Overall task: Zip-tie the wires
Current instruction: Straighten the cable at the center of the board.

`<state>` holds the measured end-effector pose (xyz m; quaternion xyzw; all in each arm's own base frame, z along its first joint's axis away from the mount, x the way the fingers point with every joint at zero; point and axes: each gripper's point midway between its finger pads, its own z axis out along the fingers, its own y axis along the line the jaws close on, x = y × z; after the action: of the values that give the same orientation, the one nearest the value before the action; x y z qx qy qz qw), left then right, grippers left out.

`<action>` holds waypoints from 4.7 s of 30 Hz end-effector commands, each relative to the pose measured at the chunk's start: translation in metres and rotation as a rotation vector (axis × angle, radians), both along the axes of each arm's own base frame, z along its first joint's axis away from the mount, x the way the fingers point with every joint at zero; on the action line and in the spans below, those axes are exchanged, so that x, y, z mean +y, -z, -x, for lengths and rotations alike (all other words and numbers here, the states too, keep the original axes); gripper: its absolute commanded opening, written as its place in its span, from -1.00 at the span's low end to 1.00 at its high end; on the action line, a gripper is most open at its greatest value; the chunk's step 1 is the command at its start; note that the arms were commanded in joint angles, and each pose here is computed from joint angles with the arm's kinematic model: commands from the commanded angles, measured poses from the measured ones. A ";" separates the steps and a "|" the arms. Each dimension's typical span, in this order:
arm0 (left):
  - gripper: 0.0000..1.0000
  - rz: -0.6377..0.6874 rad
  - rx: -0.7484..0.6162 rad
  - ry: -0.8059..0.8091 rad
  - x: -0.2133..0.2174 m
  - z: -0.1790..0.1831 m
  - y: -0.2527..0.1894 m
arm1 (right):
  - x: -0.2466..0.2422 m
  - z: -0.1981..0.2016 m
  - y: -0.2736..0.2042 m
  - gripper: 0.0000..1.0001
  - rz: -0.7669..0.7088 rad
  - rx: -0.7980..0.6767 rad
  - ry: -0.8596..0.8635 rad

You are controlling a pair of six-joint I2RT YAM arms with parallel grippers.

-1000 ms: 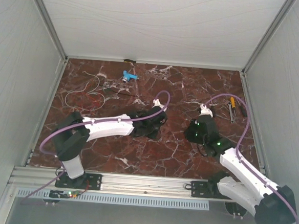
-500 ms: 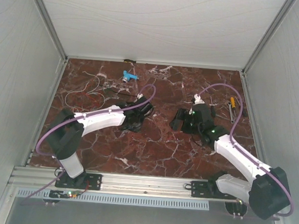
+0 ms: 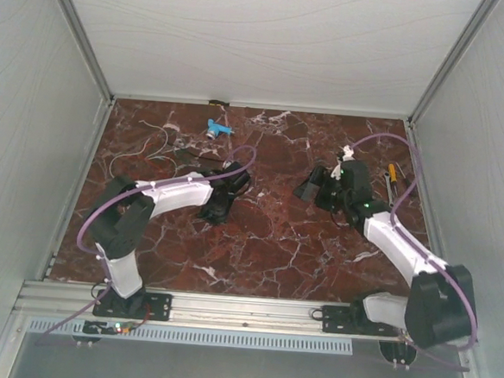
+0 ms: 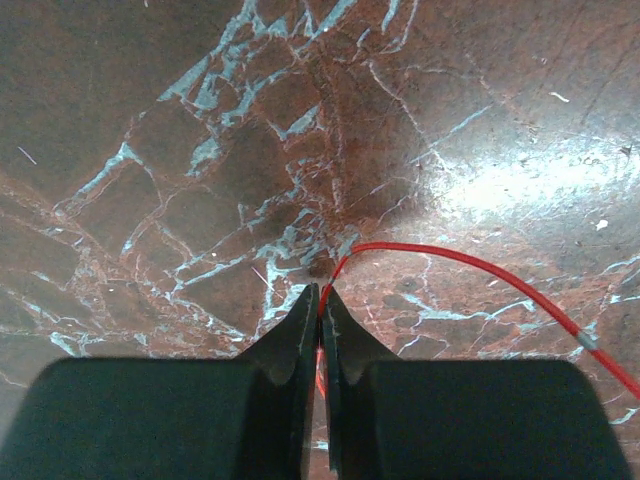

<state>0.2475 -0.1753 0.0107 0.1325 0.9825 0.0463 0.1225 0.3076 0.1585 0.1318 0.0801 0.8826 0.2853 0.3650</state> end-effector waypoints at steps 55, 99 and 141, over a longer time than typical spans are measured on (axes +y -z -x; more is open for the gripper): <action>-1.00 -0.224 0.082 -0.397 0.145 -0.027 0.002 | -0.140 -0.032 0.103 -1.00 0.264 0.281 0.527; 0.99 -0.093 0.176 -0.265 0.089 -0.018 -0.010 | -0.092 -0.053 0.051 0.32 0.203 0.194 0.327; 0.93 0.237 -0.436 -0.518 0.093 -0.023 -0.125 | 0.073 -0.062 0.115 -0.57 0.590 0.173 -0.052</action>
<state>0.2568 -0.0849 0.1157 -0.1323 0.9567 0.0058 0.2592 0.3424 0.2398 0.0174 -0.0554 0.9599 0.0326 0.2729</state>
